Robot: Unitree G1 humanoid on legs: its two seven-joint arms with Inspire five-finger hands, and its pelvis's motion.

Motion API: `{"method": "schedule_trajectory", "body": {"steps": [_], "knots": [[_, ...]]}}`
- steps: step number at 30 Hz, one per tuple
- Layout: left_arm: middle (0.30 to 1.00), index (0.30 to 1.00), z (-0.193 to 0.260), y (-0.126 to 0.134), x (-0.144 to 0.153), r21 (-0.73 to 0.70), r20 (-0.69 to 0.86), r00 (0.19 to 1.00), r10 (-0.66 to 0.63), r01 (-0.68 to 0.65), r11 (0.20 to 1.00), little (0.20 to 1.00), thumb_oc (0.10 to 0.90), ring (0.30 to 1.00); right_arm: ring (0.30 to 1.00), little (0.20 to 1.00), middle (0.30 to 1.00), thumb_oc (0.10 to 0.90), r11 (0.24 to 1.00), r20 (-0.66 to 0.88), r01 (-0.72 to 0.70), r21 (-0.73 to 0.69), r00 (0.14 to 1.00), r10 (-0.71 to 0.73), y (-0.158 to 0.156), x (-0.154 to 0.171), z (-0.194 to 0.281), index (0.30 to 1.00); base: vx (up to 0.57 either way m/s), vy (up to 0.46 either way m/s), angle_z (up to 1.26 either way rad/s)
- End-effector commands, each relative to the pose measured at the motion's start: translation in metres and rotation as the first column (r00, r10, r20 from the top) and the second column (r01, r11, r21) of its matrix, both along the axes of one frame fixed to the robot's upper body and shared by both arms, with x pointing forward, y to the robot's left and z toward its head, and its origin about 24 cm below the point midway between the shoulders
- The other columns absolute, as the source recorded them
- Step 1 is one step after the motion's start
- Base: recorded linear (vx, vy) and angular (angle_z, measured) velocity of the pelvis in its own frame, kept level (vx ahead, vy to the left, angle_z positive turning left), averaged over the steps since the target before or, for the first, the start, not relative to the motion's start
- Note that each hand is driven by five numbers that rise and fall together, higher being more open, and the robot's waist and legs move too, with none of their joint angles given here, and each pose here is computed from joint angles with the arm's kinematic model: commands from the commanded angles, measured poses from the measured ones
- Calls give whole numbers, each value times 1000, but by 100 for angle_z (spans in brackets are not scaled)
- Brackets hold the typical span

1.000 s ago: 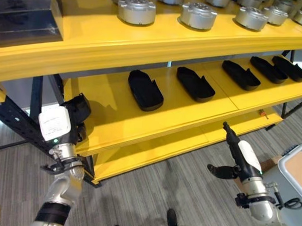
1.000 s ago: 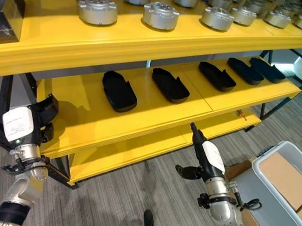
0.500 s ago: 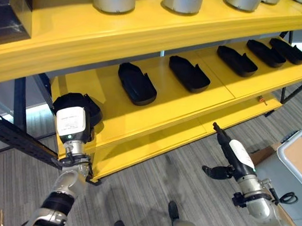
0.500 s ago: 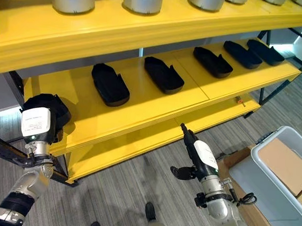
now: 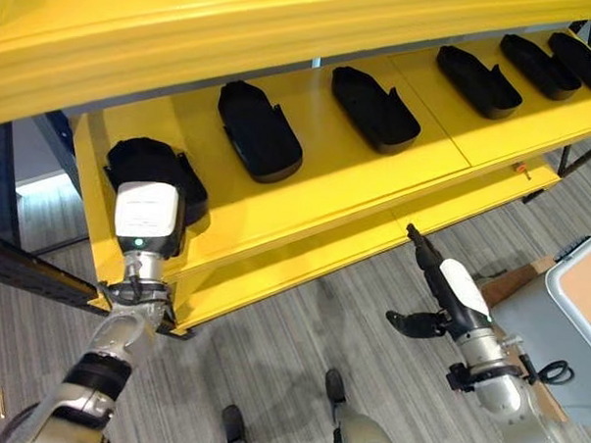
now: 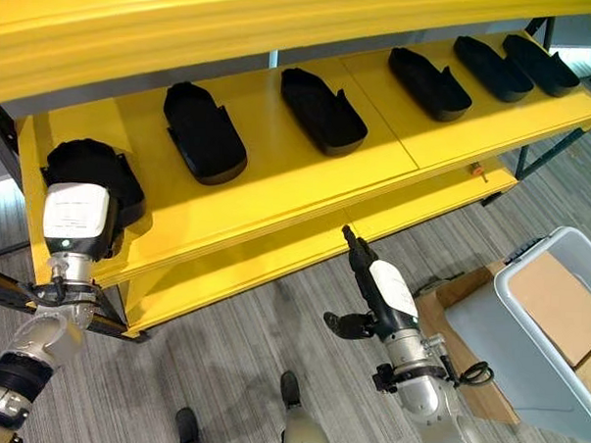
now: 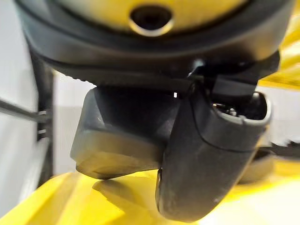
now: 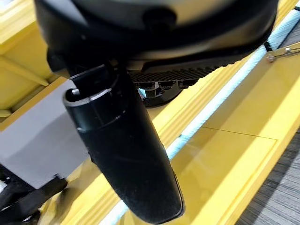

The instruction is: Move parts from the plastic box to the shelf.

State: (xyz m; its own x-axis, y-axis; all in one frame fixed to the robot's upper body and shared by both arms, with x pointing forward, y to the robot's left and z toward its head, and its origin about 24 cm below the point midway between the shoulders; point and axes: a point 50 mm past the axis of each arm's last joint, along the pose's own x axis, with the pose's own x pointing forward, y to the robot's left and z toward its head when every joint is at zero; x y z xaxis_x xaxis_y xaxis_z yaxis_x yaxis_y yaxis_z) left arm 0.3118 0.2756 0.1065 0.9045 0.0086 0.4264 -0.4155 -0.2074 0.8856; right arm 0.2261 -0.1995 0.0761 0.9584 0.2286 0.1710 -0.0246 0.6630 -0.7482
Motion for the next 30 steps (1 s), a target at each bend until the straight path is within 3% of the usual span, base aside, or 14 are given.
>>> {"method": "schedule_trajectory", "body": {"steps": [1, 18, 24, 30], "knots": [[300, 300, 38, -5, 18, 42, 87, 994, -69, 65, 997, 300, 400, 300, 1000, 1000, 1000, 900, 997, 259, -63, 34, 964, 52, 2, 9, 49, 1000, 0, 0, 0], [300, 300, 35, 31, 13, 12, 45, 996, 78, -78, 997, 300, 400, 300, 1000, 1000, 1000, 900, 997, 266, -75, 29, 962, 65, 4, 12, 51, 1000, -5, 7, -1], [300, 300, 34, 57, 2, -46, 60, 978, 198, -196, 980, 300, 400, 300, 1000, 1000, 1000, 900, 998, 257, -69, 13, 964, 63, 4, 12, 50, 1000, 6, 25, 0], [300, 300, 25, 67, -8, -38, 28, 972, 235, -234, 971, 300, 400, 300, 1000, 1000, 1000, 900, 997, 257, -70, 15, 964, 64, 5, 15, 51, 1000, 6, 12, 1]]}}
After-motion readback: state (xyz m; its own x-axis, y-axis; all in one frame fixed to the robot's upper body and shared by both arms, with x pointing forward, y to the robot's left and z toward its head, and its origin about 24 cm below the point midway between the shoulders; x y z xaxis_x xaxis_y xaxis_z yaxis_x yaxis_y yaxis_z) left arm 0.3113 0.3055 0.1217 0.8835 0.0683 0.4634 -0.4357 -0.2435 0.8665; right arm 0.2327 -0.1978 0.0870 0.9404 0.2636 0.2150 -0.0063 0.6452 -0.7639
